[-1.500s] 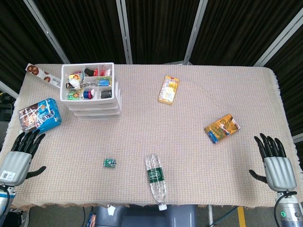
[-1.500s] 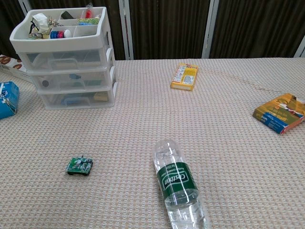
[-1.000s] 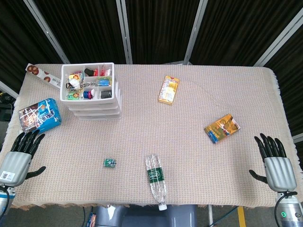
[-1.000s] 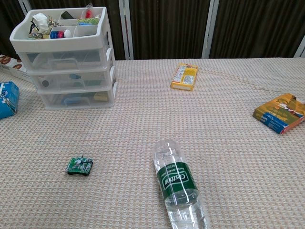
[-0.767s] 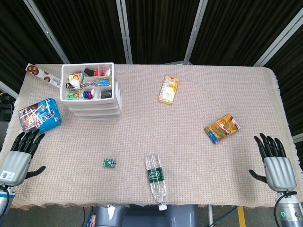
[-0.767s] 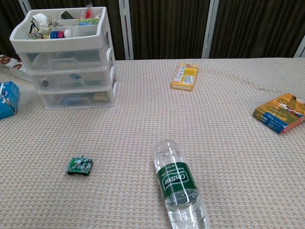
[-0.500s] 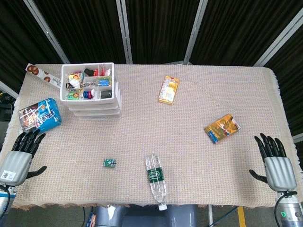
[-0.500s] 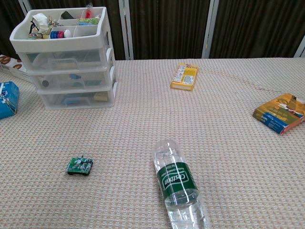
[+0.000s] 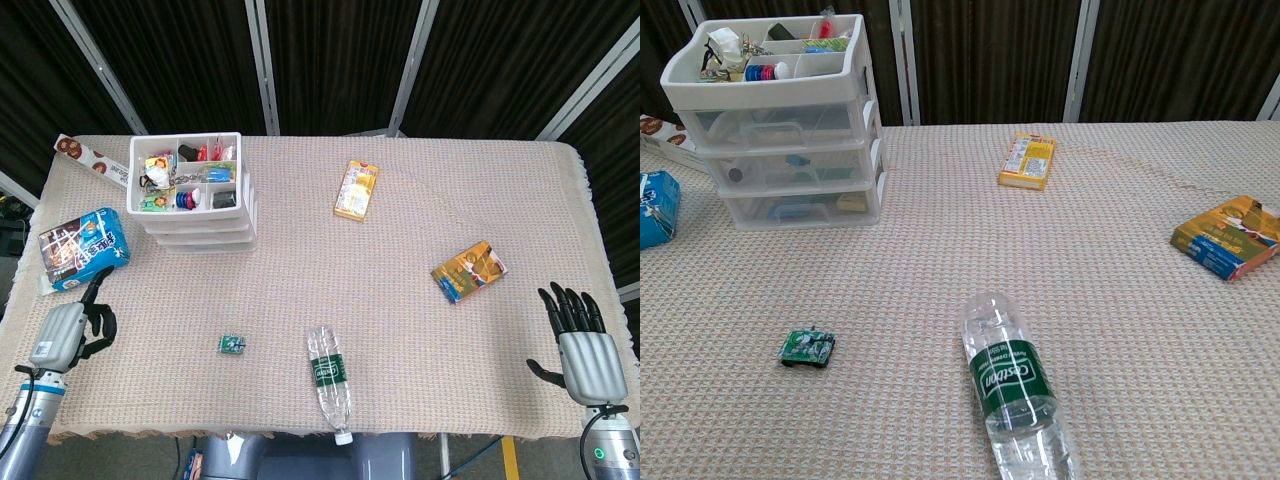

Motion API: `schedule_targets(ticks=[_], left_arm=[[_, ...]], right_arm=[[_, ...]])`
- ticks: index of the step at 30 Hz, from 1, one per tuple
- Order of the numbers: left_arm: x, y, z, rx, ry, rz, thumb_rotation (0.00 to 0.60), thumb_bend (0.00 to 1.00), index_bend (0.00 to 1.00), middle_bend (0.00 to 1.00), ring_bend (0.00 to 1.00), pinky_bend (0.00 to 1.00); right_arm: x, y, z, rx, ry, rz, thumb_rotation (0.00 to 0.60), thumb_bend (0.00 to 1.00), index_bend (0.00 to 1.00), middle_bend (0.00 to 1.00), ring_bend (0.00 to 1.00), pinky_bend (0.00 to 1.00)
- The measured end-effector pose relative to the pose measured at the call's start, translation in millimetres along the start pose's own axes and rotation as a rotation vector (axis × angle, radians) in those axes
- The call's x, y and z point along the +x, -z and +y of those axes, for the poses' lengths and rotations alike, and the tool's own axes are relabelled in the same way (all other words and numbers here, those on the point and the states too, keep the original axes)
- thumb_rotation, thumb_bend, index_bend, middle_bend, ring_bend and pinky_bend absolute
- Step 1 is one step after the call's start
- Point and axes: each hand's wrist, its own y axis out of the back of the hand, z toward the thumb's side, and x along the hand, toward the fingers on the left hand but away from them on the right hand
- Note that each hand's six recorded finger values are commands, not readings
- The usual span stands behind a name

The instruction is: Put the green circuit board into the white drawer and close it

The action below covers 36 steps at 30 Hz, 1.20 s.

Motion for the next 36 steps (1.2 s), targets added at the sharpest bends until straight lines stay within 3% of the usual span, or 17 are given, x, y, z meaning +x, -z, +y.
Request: schedule_targets(ticks=[7, 16, 26, 36], left_arm=[[32, -16, -27, -0.19, 0.125, 0.088, 0.6, 0.69, 0.0, 0.87, 0.83, 0.61], [72, -41, -54, -0.318, 0.225, 0.14, 0.6, 0.7, 0.0, 0.87, 0.83, 0.62], [94, -54, -69, -0.428, 0.255, 0.177, 0.6, 0.7, 0.0, 0.88, 0.83, 0.62], [112, -54, -78, -0.453, 0.241, 0.207, 0.6, 0.7, 0.0, 0.88, 0.83, 0.62]], right_arm=[[0, 0, 0, -0.003, -0.004, 0.0, 0.6, 0.0, 0.05, 0.0, 0.0, 0.0], [-1, 0, -1, -0.009, -0.007, 0.0, 0.6, 0.0, 0.05, 0.0, 0.0, 0.0], [0, 0, 0, -0.017, -0.008, 0.002, 0.6, 0.0, 0.05, 0.0, 0.0, 0.0], [0, -1, 0, -0.024, -0.01, 0.004, 0.6, 0.0, 0.05, 0.0, 0.0, 0.0]])
